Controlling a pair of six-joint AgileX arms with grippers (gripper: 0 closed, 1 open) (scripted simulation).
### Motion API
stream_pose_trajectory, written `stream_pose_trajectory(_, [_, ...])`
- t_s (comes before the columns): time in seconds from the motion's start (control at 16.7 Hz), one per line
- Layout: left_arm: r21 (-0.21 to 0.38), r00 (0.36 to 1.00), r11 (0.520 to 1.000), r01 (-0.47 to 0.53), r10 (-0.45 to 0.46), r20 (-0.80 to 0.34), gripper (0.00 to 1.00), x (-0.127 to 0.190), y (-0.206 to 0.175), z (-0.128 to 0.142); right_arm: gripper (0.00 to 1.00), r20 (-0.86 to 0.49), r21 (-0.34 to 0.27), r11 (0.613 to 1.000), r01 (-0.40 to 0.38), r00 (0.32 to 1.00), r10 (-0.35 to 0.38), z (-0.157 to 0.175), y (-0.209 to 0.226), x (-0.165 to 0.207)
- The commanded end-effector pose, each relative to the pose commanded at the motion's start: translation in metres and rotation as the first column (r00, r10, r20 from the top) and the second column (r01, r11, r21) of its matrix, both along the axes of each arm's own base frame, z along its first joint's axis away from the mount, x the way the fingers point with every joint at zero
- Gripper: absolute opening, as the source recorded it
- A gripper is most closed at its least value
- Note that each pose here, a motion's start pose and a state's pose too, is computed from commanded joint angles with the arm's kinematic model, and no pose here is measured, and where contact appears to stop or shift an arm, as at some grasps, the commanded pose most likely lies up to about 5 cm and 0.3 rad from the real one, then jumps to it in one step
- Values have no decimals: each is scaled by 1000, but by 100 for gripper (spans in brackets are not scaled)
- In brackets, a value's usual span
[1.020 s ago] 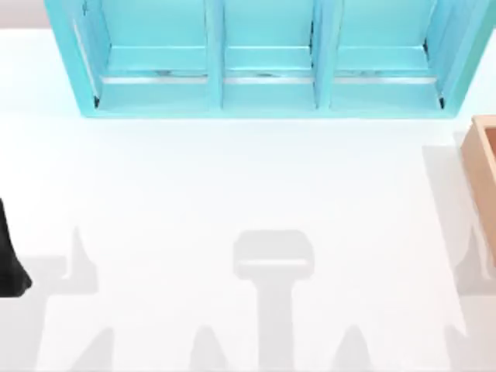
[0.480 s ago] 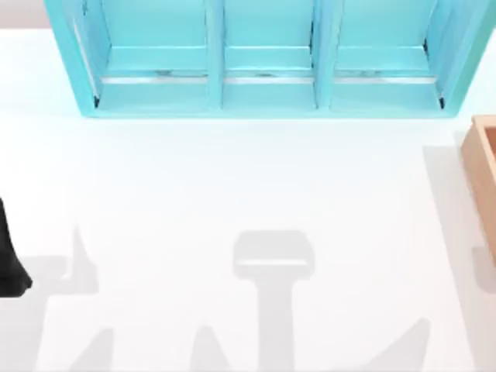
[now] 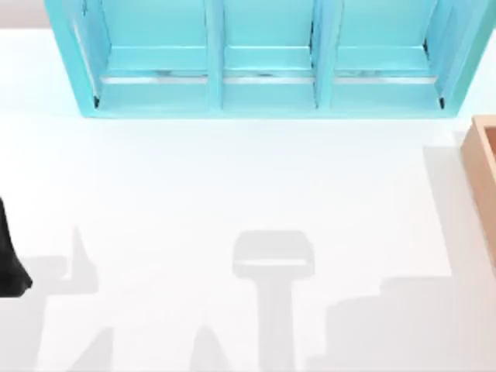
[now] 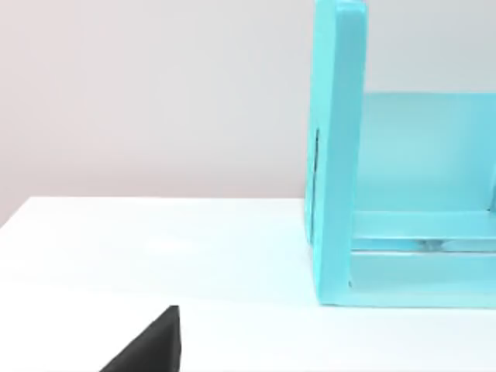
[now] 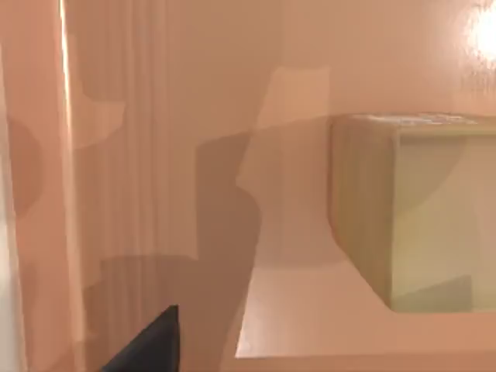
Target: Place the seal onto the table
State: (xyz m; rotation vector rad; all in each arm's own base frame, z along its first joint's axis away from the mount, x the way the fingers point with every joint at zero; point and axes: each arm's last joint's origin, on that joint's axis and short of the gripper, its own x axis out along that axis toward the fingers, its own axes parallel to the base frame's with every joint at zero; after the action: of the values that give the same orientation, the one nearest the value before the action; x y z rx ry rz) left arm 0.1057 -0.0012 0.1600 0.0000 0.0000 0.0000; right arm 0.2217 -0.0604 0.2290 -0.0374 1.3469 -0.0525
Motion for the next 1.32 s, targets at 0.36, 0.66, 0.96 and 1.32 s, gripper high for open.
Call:
stream_pose_trajectory(0.36, [0, 1000, 1000, 0, 0, 0, 100, 0, 0, 0, 100, -202, 53, 999, 1, 979, 9, 13, -32, 41])
stream_pose_trajectory(0.66, [0, 1000, 1000, 0, 0, 0, 100, 0, 0, 0, 100, -220, 59, 998, 3, 975, 11, 13, -36, 46])
stream_pose_trajectory(0.96, [0, 1000, 1000, 0, 0, 0, 100, 0, 0, 0, 100, -224, 61, 998, 3, 975, 11, -7, -36, 47])
stream_pose_trajectory(1.32, [0, 1000, 1000, 0, 0, 0, 100, 0, 0, 0, 100, -213, 57, 998, 2, 977, 10, -74, -37, 48])
